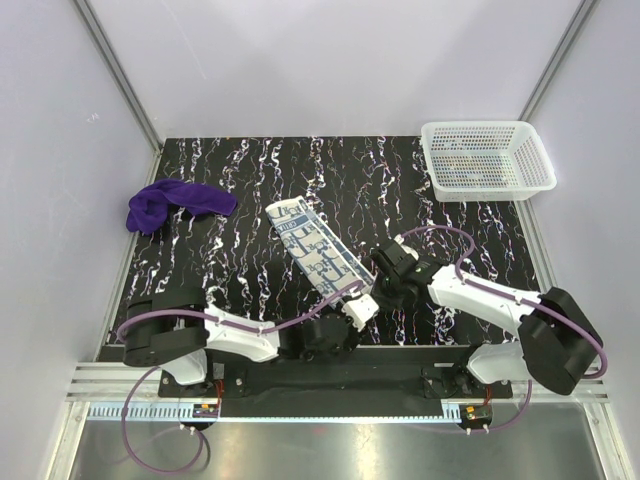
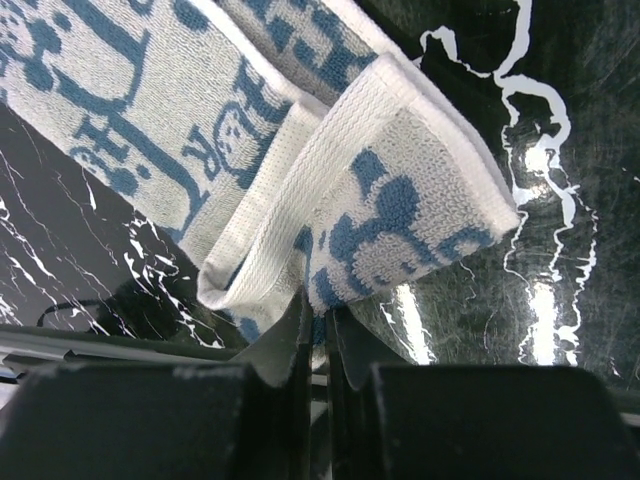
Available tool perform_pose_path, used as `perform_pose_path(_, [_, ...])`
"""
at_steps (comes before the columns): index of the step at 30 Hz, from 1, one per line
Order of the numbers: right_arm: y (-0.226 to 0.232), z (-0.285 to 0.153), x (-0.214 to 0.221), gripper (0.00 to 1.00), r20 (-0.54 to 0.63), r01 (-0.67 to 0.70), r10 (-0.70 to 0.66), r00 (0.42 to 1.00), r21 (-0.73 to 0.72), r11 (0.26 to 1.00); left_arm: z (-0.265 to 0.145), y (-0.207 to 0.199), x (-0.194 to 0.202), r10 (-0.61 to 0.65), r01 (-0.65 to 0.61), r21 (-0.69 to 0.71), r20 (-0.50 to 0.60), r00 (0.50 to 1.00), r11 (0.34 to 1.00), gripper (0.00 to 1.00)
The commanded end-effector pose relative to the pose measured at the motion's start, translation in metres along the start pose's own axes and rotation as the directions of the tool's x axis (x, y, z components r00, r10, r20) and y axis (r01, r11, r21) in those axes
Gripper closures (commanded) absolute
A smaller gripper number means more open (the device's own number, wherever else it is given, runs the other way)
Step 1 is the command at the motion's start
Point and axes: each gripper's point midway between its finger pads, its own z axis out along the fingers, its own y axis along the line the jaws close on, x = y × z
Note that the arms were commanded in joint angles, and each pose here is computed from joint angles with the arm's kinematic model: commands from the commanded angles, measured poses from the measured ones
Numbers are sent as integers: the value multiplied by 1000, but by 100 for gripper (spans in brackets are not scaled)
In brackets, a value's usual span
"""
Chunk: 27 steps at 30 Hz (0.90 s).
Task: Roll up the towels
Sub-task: Roll the towel
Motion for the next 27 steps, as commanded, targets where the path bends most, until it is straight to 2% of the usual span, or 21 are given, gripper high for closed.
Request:
perform_pose_path(1, [13, -16, -7, 95, 13, 8, -8, 1000, -46, 999, 6, 2, -27, -37, 39, -29, 81, 996, 999, 57])
perform_pose_path(7, [10, -22, 2, 95, -22, 5, -6, 1000, -65, 998, 12, 11, -24, -58, 61, -40, 70, 996, 997, 88])
perform_pose_path(10, [9, -23, 5, 95, -33, 0, -3, 999, -70, 998, 13, 14, -25, -66, 70, -42, 75, 995, 997, 100])
perform_pose_path(15, [9, -24, 6, 93, -40, -1, -1, 999, -72, 997, 12, 7, -25, -69, 68, 9, 64, 996, 998, 100])
perform_pose_path(17, [4, -25, 5, 84, -33, 2, -3, 999, -46, 999, 11, -1, -27, -76, 73, 67, 43, 996, 995, 100])
perform_pose_path(18, [4, -27, 3, 72, -25, 9, -10, 1000, -37, 999, 11, -4, -28, -78, 75, 86, 33, 996, 994, 100])
perform_pose_path(22, [-10, -39, -14, 43, 59, 37, -40, 997, 51, 998, 5, -13, -29, -88, 96, 150, -53, 995, 984, 100])
perform_pose_path(25, [-19, -47, -23, 30, 102, 49, -60, 993, 107, 993, -1, -18, -31, -126, 141, 203, -87, 988, 969, 100])
perform_pose_path(27, [-22, -55, -28, 27, 128, 38, -55, 990, 128, 991, -4, -16, -34, -175, 195, 223, -105, 979, 955, 100])
